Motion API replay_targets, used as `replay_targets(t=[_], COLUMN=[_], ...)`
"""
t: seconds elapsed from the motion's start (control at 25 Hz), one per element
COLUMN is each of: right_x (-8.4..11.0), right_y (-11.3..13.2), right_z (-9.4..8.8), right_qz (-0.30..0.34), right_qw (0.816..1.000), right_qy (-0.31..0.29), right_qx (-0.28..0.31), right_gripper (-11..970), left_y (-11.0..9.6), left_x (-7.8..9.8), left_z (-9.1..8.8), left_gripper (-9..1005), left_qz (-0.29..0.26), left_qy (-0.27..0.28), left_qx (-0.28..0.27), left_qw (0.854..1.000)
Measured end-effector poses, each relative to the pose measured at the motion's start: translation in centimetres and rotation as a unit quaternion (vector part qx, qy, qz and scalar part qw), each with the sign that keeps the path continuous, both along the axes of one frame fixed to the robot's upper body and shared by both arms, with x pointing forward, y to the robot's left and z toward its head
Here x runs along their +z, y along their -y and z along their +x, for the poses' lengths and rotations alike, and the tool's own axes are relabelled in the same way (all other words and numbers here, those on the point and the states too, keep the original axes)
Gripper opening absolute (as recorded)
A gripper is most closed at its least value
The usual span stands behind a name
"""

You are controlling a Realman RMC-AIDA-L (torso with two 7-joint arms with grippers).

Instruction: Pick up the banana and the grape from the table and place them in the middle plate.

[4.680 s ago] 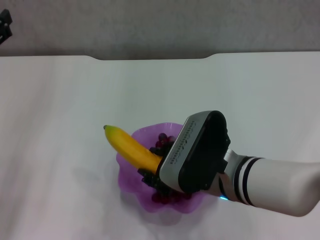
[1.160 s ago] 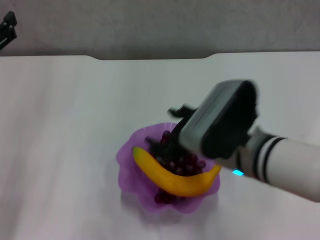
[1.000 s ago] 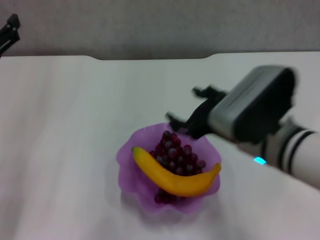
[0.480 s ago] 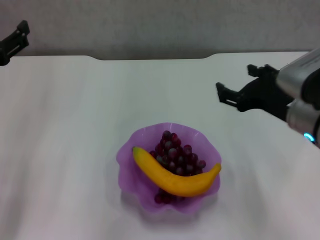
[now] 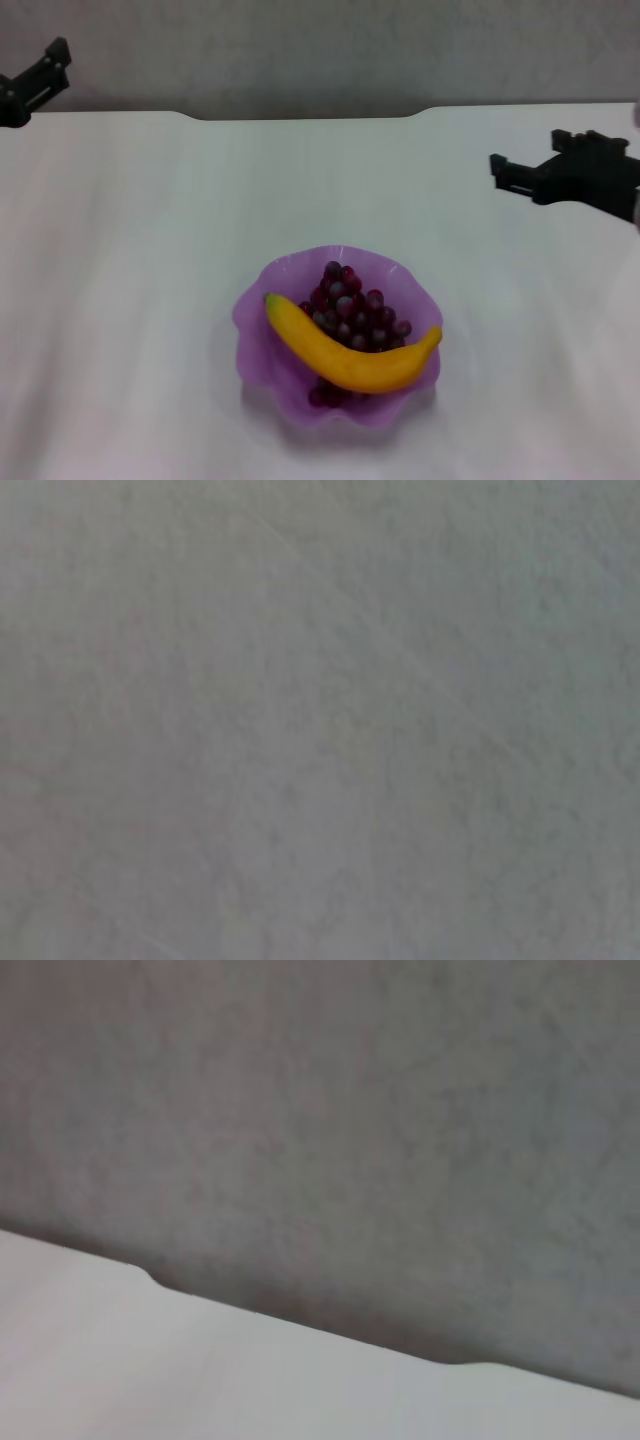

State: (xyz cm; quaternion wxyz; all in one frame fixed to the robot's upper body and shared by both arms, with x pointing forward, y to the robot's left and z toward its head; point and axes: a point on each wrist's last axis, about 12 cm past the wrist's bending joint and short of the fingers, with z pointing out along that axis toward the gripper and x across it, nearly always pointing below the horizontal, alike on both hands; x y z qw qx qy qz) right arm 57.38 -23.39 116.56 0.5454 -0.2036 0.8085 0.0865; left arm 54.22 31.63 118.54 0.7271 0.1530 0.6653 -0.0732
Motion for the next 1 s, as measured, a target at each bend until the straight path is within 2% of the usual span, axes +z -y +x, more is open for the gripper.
replay_targets(t=[0.2,0.44,0.76,0.92,1.0], right_x=[-0.2,-1.1,-3.9,-5.8,-6.1], right_y=[1.9,4.9,9.4,9.8,9.6], right_z=[0.5,0.1,-3.2,-4.5,-4.7], right_qz=[0.016,0.034,0.033,0.026,0.025], right_qw=[0.999,0.996,0.978,0.973,0.974], right_qy=[-0.007,0.002,0.053,0.058,0.06], right_qx=[-0.029,-0.083,-0.199,-0.22,-0.216], right_gripper=[851,851,851,851,851], left_y=[0.1,0.3,0.0,-0.1,-0.1], left_x=[-0.2,-0.2,-0.5,-0.8,-1.1], left_z=[0.2,0.9,1.1,0.9,0.9], left_gripper=[876,876,876,876,876], left_qz=[0.0,0.004,-0.006,-0.008,-0.009], left_qy=[-0.018,-0.041,-0.058,-0.063,-0.069], left_qx=[-0.005,-0.013,-0.009,-0.008,-0.008], left_qw=[1.0,0.999,0.998,0.998,0.998])
